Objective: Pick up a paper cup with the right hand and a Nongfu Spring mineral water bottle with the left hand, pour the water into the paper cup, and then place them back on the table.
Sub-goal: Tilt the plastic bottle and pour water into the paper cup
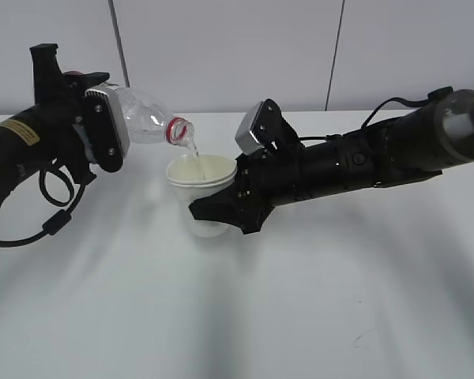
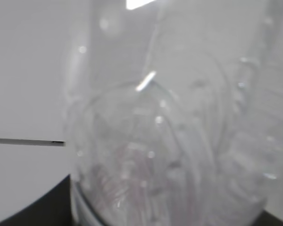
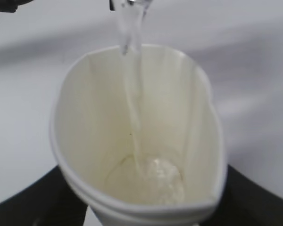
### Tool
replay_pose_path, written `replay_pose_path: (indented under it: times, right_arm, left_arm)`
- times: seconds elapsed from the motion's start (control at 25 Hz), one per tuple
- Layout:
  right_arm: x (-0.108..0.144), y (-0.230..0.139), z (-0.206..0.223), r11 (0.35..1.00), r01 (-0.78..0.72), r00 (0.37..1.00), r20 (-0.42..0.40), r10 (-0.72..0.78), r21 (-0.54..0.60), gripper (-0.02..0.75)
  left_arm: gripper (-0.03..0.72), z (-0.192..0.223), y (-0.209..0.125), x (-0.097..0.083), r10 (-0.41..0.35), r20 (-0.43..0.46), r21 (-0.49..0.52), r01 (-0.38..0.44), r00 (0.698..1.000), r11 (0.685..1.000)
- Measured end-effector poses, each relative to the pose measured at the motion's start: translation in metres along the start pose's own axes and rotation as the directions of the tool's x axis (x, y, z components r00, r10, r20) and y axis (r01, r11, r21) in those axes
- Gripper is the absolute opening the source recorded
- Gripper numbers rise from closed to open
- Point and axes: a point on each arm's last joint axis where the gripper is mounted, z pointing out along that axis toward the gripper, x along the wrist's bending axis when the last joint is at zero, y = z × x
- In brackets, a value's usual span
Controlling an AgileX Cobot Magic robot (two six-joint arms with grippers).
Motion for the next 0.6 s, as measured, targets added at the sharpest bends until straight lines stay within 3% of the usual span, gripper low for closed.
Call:
replay_pose_path:
  times: [0.6]
  right_arm:
    - [-0.0001, -0.0001, 0.0000, 1.000, 0.000, 1.000, 0.001, 0.000, 0.001, 0.453]
  left_arm:
    - [0.365, 0.0000, 0.0000, 0.0000, 0.007, 0.000, 0.000, -0.007, 1.000, 1.000]
